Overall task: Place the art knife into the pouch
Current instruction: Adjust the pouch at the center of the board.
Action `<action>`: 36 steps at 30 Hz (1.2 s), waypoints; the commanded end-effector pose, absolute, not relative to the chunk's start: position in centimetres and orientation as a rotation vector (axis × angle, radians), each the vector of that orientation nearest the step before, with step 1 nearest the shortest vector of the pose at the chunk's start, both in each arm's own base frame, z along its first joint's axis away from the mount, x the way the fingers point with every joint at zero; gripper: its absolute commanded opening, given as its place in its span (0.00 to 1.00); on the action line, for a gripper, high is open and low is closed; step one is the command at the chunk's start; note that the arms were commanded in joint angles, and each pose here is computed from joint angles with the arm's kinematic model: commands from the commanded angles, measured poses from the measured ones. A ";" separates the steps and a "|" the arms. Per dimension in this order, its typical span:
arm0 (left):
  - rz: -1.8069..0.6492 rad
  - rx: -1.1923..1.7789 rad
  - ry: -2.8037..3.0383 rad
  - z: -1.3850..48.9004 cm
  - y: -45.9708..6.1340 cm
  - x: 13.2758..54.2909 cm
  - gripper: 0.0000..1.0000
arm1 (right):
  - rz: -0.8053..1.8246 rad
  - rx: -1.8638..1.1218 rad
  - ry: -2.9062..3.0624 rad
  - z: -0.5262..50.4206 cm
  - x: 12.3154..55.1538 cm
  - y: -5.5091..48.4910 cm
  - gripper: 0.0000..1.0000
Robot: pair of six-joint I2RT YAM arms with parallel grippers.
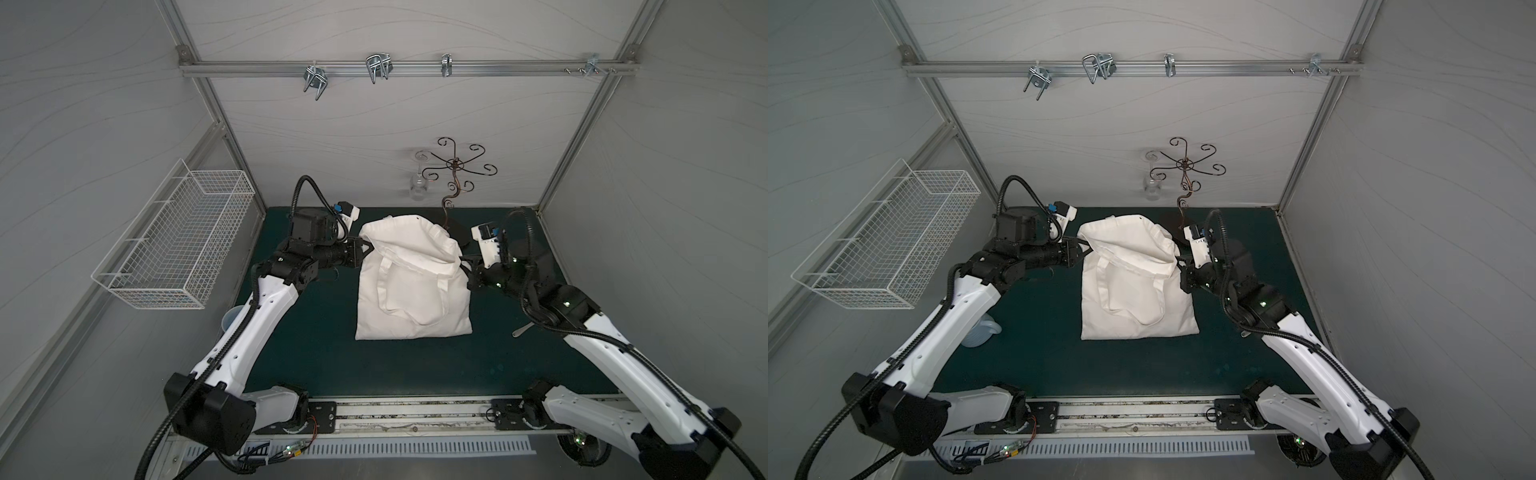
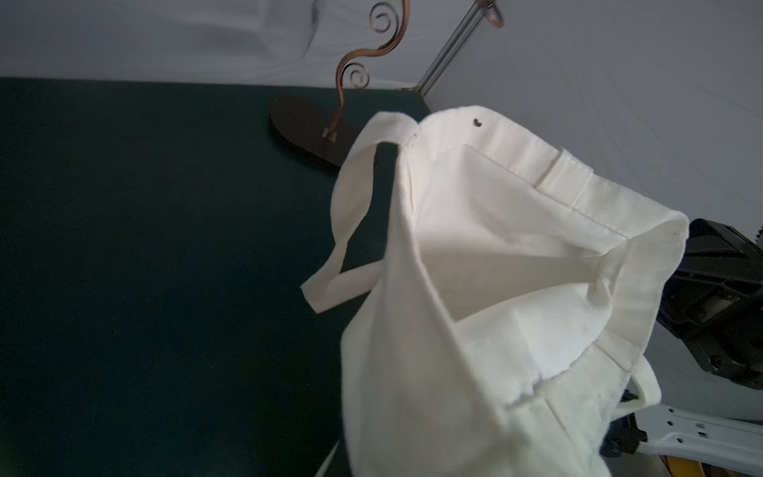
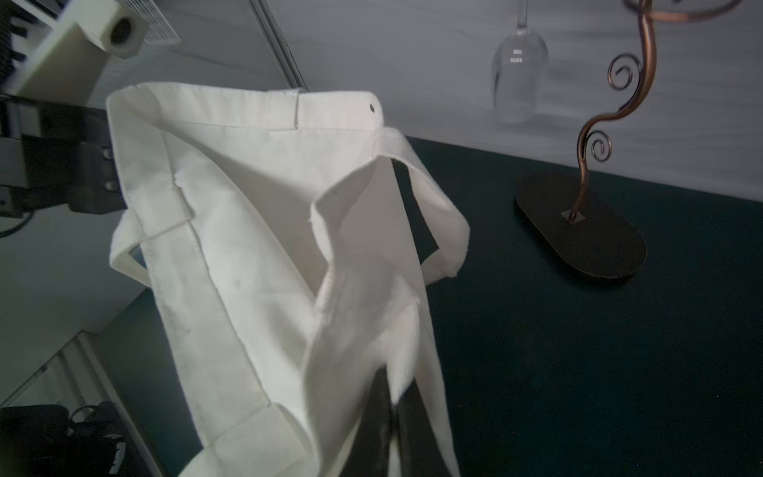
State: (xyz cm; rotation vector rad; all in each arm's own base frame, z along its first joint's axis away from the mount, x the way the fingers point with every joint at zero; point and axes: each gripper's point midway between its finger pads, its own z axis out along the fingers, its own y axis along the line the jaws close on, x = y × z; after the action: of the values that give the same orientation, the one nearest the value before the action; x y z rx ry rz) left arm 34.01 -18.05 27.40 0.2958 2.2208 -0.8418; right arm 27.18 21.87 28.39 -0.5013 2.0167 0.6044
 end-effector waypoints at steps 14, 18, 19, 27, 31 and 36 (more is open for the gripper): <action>-0.643 0.176 2.010 30.5 -15.1 38.3 0.01 | 0.516 -0.368 1.884 30.1 33.1 21.9 0.05; -0.677 0.185 1.976 31.6 -15.4 37.7 0.05 | 0.600 -0.412 1.843 31.7 32.5 22.9 0.23; -0.688 0.186 1.969 31.9 -15.5 37.5 0.05 | 0.618 -0.416 1.834 32.0 32.3 23.0 0.26; -0.765 0.204 1.906 34.4 -16.2 36.7 0.05 | 0.799 -0.511 1.786 33.8 32.1 26.3 0.39; -0.770 0.197 1.910 34.4 -16.2 36.9 0.06 | 0.834 -0.531 1.784 33.8 32.7 27.3 0.42; -0.765 0.194 1.937 33.6 -16.2 37.0 0.07 | 0.874 -0.574 1.829 33.4 32.0 27.9 0.42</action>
State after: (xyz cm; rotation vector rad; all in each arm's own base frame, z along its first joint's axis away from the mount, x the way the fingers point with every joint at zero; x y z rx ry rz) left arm 36.32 -16.01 28.94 0.1659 2.0896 -0.7440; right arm 32.93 27.54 32.30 -0.5363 1.8439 0.8217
